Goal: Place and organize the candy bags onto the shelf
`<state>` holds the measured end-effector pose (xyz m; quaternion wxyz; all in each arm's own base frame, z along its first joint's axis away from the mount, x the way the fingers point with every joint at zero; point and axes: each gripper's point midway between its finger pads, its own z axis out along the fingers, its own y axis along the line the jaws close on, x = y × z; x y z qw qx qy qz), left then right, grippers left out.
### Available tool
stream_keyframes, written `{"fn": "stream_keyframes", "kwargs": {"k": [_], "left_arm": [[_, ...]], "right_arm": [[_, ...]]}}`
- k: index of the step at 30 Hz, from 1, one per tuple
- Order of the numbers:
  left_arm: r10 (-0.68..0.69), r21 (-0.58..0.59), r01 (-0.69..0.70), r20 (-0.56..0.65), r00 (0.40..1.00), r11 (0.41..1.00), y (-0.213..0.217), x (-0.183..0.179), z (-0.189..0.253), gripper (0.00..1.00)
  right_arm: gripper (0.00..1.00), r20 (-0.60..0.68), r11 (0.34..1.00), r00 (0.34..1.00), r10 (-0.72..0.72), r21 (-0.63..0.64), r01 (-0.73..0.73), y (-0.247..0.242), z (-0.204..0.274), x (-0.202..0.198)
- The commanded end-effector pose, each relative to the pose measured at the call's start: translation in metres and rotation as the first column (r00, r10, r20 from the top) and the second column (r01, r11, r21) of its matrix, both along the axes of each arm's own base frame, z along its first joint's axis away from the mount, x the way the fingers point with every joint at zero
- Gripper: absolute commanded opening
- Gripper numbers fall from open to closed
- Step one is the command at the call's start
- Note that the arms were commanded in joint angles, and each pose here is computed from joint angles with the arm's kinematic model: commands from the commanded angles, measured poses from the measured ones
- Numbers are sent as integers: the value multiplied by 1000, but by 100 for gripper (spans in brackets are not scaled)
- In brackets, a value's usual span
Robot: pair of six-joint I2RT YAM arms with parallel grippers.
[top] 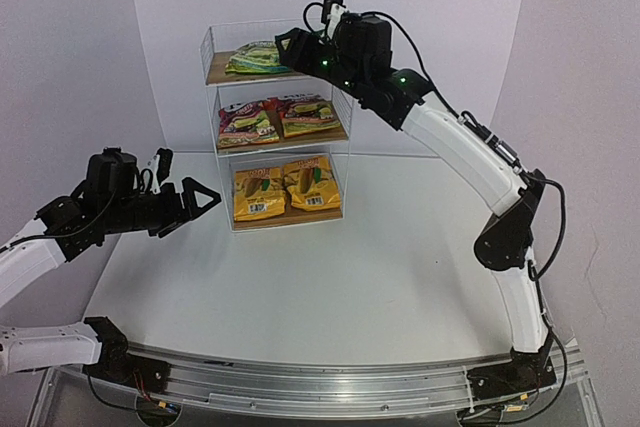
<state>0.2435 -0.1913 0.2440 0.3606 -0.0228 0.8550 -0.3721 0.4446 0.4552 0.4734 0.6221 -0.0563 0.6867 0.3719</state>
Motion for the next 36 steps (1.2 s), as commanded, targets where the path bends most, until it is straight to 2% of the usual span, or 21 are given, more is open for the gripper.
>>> {"fn": "stream_keyframes", "kwargs": {"k": [1, 9, 16, 22, 27, 36], "left_arm": [[-24, -16, 24, 36, 999, 1000, -5, 2, 8, 100], [-8, -20, 9, 49, 999, 1000, -1, 0, 10, 100], [-12, -16, 13, 42, 999, 1000, -1, -1, 9, 99], [-10, -19, 11, 39, 999, 1000, 0, -3, 9, 100], [-8, -21, 9, 44, 999, 1000, 1, -4, 11, 100], [-15, -26, 16, 43, 999, 1000, 1, -6, 10, 100]], "right_arm": [[70, 68, 999, 998, 15, 50, -18, -23, 55, -30], [68, -44, 991, 990, 133, 15, -132, -6, 25, -60], [65, -102, 991, 986, 131, -5, -133, 5, 2, -52], [63, -102, 998, 993, 56, -33, -59, 4, -10, -38], [63, -93, 998, 994, 51, -36, -54, 12, -15, -30], [45, -67, 999, 997, 46, -22, -48, 19, -14, -24]]}}
